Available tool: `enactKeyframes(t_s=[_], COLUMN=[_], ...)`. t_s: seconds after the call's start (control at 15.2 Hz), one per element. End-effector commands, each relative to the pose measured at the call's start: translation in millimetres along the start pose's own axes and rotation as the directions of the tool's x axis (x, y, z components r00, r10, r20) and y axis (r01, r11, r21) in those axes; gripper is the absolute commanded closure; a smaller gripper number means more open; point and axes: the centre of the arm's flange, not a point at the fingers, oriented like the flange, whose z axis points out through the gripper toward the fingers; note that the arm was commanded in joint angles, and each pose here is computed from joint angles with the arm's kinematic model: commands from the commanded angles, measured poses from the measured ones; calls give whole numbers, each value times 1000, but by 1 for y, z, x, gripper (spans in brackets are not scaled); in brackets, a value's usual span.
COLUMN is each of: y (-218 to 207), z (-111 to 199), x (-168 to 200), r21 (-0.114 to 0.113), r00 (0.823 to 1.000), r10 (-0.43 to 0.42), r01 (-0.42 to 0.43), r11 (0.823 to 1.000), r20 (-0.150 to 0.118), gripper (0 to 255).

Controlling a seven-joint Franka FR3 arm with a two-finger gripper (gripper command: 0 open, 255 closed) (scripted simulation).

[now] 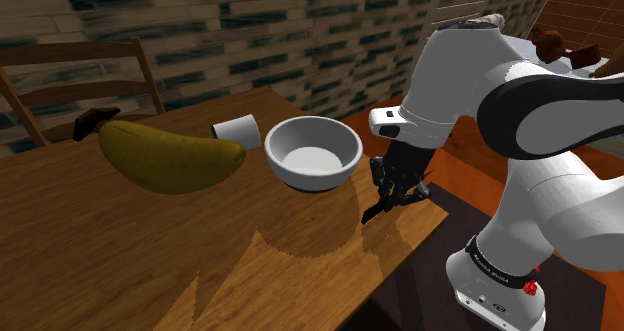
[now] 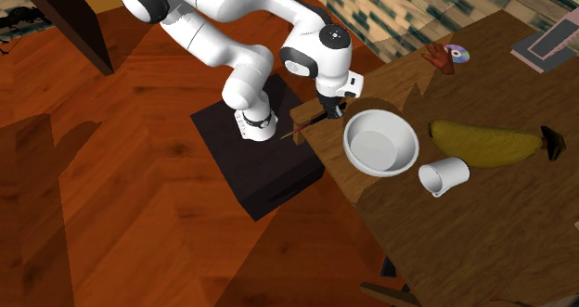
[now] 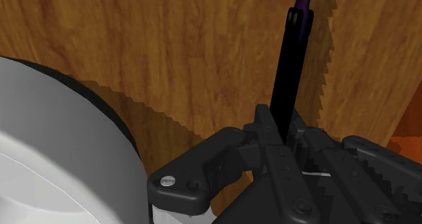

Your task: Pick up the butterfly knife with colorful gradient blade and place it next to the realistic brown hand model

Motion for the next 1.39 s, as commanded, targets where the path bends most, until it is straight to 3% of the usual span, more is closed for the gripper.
enactKeyframes(t_s=[0.0,1.32], y=[0,-1], z=[0,-99], x=[0,14], r21=[0,0], r00=[1000,1000], r10=[0,0], r01=[0,0], r11=[1000,1000], r20=[0,0], gripper=[255,255])
